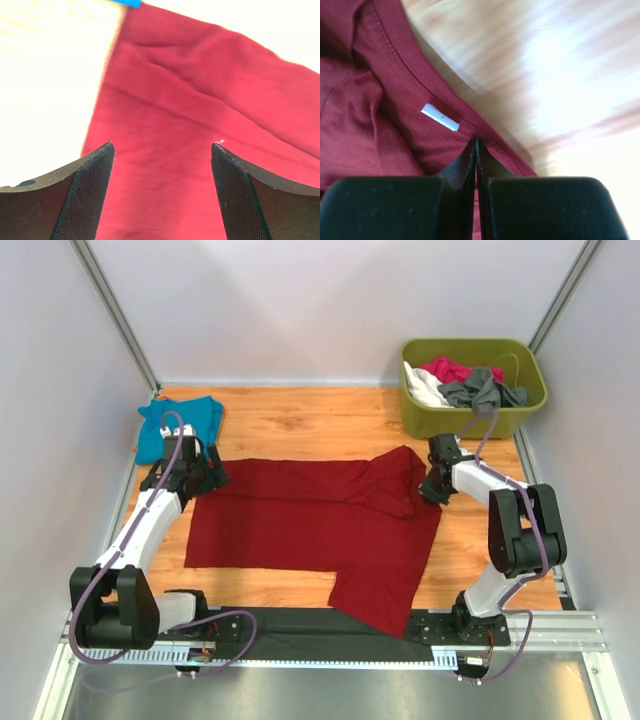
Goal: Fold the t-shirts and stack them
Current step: Fold the tshirt
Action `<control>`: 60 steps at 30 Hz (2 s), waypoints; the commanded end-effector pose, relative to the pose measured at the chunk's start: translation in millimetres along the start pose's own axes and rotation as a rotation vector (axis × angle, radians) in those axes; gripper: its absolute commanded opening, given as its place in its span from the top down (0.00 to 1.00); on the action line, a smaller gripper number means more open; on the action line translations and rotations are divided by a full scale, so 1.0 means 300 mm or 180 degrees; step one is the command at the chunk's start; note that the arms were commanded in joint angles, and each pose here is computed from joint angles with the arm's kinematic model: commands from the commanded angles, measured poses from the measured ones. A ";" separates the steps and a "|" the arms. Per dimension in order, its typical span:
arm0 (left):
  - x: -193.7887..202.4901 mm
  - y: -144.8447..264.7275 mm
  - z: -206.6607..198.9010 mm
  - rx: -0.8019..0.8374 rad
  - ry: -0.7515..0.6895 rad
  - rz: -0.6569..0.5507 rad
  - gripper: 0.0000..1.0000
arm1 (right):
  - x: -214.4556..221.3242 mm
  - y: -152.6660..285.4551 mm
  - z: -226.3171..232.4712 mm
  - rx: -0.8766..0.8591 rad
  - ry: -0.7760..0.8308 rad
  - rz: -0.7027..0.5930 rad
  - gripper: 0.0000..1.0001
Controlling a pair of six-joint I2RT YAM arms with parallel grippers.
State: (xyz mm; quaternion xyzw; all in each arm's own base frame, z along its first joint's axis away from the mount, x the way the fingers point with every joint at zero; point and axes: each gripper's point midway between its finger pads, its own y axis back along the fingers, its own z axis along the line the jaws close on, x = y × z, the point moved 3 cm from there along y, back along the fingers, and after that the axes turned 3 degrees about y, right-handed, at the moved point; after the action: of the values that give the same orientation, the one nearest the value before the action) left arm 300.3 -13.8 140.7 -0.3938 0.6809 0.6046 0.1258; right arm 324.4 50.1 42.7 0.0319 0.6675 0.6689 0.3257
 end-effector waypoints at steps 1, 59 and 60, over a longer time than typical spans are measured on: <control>-0.043 -0.008 0.006 -0.0228 0.0224 -0.0014 0.15 | 0.028 -0.012 -0.183 0.0577 0.0010 0.0123 1.00; -0.020 -0.345 -0.091 -0.0960 0.0489 0.0751 0.73 | -0.182 0.301 0.331 -0.0605 0.0950 -0.0226 0.85; -0.032 -0.335 -0.091 -0.0957 0.0497 0.0714 0.78 | -0.183 0.303 0.329 -0.0595 0.0948 -0.0238 0.85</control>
State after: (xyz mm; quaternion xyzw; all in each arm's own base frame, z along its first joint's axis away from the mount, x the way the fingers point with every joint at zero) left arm 380.7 -29.7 72.7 -0.3741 0.6272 0.6791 -0.0739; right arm 370.4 115.6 141.4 -0.1069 0.6548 0.7109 0.2333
